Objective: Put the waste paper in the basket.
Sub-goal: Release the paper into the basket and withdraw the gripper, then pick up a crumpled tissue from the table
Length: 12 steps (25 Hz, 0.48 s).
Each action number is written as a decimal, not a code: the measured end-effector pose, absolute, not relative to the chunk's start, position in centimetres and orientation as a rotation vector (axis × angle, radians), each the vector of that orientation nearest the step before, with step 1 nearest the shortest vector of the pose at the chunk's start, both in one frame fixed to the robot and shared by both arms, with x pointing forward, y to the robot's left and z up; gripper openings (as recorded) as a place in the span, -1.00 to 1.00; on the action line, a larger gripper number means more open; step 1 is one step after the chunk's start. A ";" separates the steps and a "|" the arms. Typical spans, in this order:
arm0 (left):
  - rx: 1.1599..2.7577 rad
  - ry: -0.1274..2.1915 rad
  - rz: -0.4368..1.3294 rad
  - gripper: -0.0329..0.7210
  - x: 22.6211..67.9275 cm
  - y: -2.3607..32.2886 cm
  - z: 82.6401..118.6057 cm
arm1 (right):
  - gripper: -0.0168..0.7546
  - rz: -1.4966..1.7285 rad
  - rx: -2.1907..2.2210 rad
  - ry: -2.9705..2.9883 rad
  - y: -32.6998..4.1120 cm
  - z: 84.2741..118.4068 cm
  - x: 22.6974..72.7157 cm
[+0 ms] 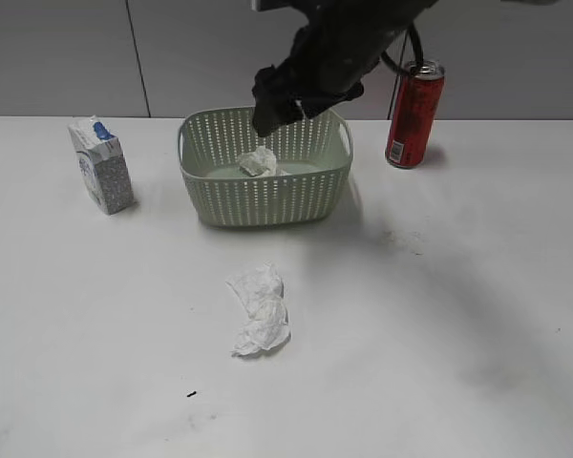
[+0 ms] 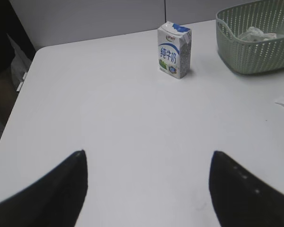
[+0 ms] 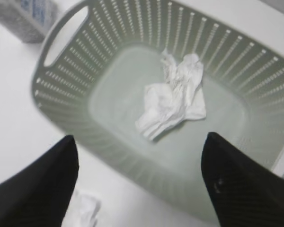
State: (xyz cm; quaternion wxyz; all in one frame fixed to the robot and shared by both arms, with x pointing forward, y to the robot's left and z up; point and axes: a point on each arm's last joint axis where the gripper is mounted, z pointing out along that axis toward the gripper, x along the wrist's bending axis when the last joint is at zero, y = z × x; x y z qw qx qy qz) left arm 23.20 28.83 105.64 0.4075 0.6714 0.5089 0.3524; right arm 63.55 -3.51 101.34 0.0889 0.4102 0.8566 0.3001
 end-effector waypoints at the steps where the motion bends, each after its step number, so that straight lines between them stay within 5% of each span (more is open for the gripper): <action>1: 1.693 1.283 0.888 0.65 23.2 28.8 105.6 | 0.57 0.863 1.222 2.588 -3.7 102.1 63.1; 12: 1.640 1.259 0.925 0.65 24.2 28.8 107.6 | 0.49 0.479 1.258 2.771 -7.1 104.7 61.1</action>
